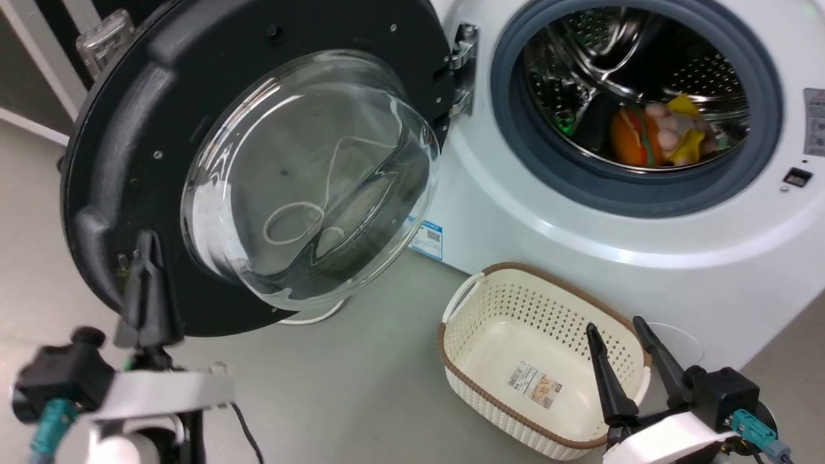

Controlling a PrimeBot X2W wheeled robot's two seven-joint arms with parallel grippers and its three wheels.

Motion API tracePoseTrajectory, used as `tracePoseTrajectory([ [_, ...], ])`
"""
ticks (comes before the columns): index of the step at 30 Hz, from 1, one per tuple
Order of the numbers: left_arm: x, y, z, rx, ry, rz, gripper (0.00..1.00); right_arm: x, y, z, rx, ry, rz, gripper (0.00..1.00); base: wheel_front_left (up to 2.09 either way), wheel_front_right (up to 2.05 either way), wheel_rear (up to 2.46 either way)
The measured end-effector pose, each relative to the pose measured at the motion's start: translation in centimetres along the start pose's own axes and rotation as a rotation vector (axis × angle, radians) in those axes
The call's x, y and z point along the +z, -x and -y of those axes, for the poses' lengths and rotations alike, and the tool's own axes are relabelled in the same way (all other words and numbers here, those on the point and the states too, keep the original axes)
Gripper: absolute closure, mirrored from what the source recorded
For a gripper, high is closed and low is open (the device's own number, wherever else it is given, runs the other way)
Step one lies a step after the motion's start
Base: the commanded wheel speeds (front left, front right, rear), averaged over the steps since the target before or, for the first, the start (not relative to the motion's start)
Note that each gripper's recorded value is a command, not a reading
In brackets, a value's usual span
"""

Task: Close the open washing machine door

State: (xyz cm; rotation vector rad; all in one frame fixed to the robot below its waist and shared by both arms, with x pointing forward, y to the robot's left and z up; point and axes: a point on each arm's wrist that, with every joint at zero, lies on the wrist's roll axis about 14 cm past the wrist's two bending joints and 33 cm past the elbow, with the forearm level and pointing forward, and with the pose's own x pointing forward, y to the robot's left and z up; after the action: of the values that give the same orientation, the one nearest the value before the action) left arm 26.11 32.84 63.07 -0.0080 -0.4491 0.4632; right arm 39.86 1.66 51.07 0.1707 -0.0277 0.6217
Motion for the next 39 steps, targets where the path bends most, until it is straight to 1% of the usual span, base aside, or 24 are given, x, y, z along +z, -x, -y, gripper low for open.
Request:
tracePoseTrajectory([
  [4, 1.1, -1.5, -1.4, 0.011, 0.001, 0.045, 1.00, -0.7, -0.2, 0.2, -0.002, -0.011, -0.010, 0.00, 0.00, 0.00, 0.00],
  [7, 1.1, -2.8, -3.5, 0.036, -0.030, 0.042, 1.00, -1.2, -0.3, 0.0, 0.007, -0.019, -0.016, 0.00, 0.00, 0.00, 0.00],
  [11, 0.8, -5.3, -6.2, 0.098, 0.023, 0.000, 1.00, -2.0, -0.4, 0.4, 0.002, -0.038, -0.030, 0.00, 0.00, 0.00, 0.00],
  [14, 0.3, -7.3, -8.8, 0.175, 0.126, -0.042, 1.00, -2.6, -0.4, 0.9, -0.004, -0.048, -0.040, 0.00, 0.00, 0.00, 0.00],
  [17, -0.9, -8.7, -11.4, 0.274, 0.290, -0.095, 1.00, -3.0, -0.5, 1.2, -0.003, -0.050, -0.047, 0.00, 0.00, 0.00, 0.00],
  [21, -2.9, -10.1, -13.4, 0.343, 0.435, -0.209, 1.00, -3.4, -0.8, 1.7, -0.009, -0.068, -0.046, 0.00, 0.00, 0.00, 0.00],
  [23, -4.2, -10.5, -13.8, 0.368, 0.540, -0.266, 1.00, -3.6, -1.0, 1.9, -0.012, -0.081, -0.044, 0.00, 0.00, 0.00, 0.00],
  [25, -5.4, -10.8, -13.5, 0.376, 0.611, -0.323, 1.00, -3.7, -1.0, 2.1, -0.019, -0.086, -0.045, 0.00, 0.00, 0.00, 0.00],
  [28, -6.3, -11.0, -13.4, 0.371, 0.613, -0.379, 1.00, -4.0, -0.6, 2.6, -0.032, -0.091, -0.053, 0.00, 0.00, 0.00, 0.00],
  [29, -6.6, -11.1, -13.2, 0.363, 0.633, -0.391, 1.00, -4.1, -0.4, 2.8, -0.039, -0.091, -0.055, 0.00, 0.00, 0.00, 0.00],
  [33, -7.1, -11.1, -12.4, 0.324, 0.757, -0.423, 1.00, -4.0, 0.0, 3.7, -0.069, -0.086, -0.055, 0.00, 0.00, 0.00, 0.00],
  [39, -7.3, -9.2, -10.2, 0.204, 0.948, -0.487, 1.00, -3.2, 0.6, 4.0, -0.088, -0.075, -0.040, 0.00, 0.00, 0.00, 0.00],
])
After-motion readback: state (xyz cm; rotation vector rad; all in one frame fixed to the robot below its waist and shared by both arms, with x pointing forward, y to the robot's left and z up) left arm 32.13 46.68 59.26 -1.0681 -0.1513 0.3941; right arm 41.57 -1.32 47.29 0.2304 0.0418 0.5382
